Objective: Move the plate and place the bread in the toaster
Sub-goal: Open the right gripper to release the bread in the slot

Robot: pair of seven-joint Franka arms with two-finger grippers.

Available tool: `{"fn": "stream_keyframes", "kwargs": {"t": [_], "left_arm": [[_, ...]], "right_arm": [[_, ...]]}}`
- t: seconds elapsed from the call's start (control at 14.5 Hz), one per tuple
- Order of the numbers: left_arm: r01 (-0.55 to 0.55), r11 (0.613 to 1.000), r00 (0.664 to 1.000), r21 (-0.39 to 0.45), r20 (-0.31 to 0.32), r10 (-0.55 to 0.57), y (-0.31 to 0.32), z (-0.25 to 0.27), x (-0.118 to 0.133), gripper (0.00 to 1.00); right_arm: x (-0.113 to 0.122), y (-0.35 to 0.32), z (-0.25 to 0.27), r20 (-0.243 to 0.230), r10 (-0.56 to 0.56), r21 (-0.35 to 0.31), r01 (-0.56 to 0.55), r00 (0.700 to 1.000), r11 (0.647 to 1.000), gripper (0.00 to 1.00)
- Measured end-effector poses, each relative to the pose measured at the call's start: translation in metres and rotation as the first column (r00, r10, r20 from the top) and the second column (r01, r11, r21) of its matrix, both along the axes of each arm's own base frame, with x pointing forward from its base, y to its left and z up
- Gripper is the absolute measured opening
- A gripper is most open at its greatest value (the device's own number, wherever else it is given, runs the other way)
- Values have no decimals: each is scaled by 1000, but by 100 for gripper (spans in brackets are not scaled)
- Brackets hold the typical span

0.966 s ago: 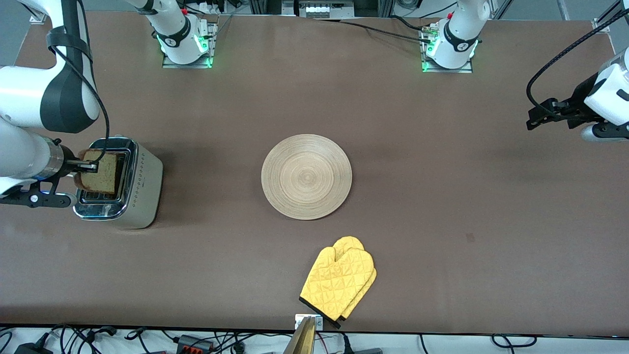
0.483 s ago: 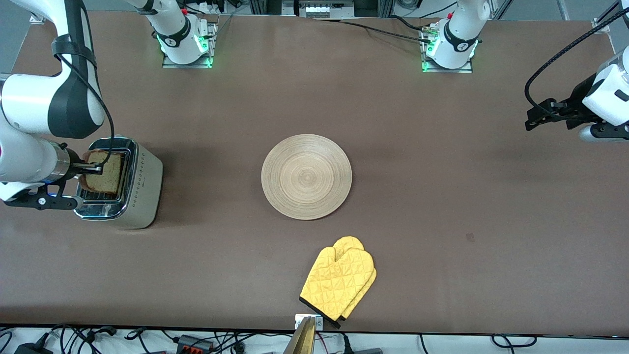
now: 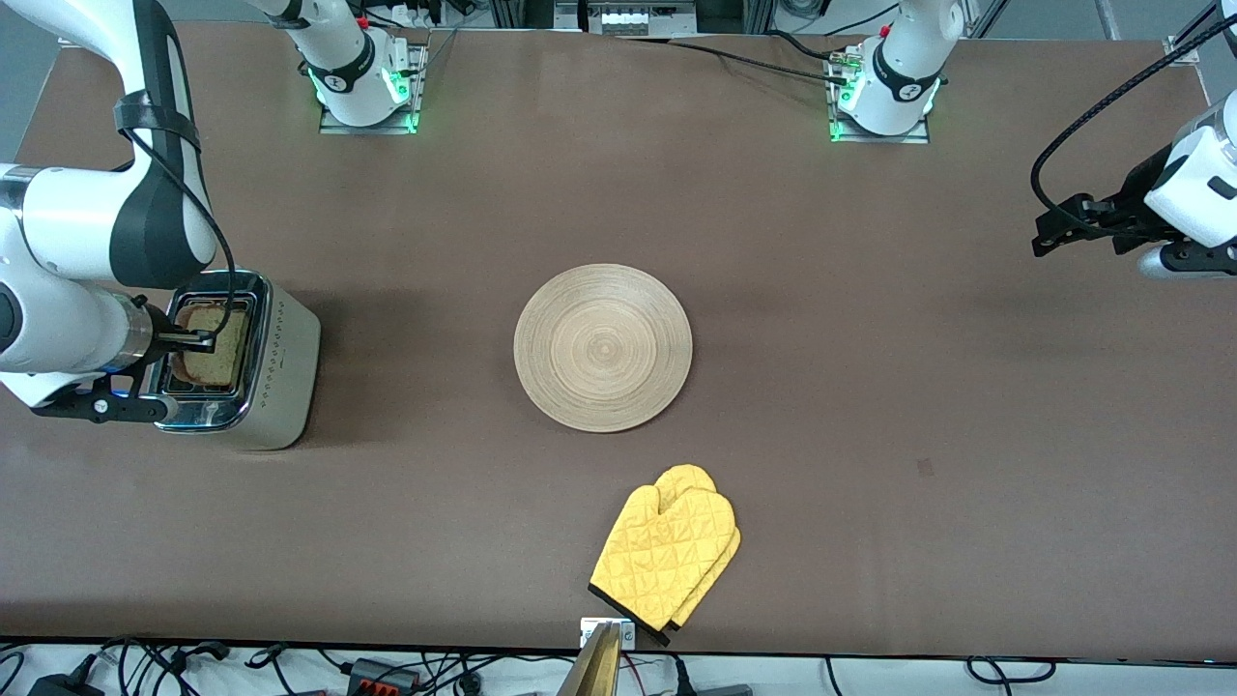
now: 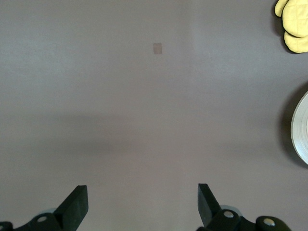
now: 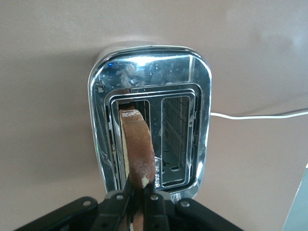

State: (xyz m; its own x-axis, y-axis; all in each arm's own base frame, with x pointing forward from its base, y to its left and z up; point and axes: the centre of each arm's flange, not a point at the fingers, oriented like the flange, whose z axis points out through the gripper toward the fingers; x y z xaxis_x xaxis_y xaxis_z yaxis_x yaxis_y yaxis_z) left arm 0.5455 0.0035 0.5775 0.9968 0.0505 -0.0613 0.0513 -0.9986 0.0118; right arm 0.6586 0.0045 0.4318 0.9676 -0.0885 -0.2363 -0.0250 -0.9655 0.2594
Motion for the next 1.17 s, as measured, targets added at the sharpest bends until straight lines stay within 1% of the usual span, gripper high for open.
{"fn": "stream_keyframes", "kwargs": {"t": [0.28,0.48,0.55,0.76,0.83,0.9,1.03,1.1,1.17], "left_arm": [[5,1000,1000,0,0,-5,0,0,0,100],[9,1000,1000,0,8,-9,0,1,1,100],[10,1000,1000,0,9,-10,0,1,1,100],[14,1000,1000,0,15,-14,-2,1,2,100],[15,1000,1000,0,17,-15,-2,1,2,100],[15,1000,1000,0,18,-15,-2,1,2,100],[16,1000,1000,0,18,-16,-2,1,2,100],[16,1000,1000,0,19,-16,-2,2,2,100],[16,1000,1000,0,19,-16,-2,2,2,100]], "right_arm": [[-4,-11,-17,-25,-17,4,17,1000,1000,9],[-7,-14,-26,-36,-31,24,32,999,999,9],[-7,-15,-28,-37,-40,26,41,998,999,14],[-8,-22,-24,-25,-82,46,83,996,995,42],[-8,-22,-15,-10,-83,50,83,996,995,51],[-9,-22,-3,9,-82,56,81,997,995,63],[-10,-20,30,69,-80,77,75,994,994,81],[-9,-17,50,106,-84,100,74,991,992,88],[-8,-15,70,142,-91,131,72,986,989,100]]}}
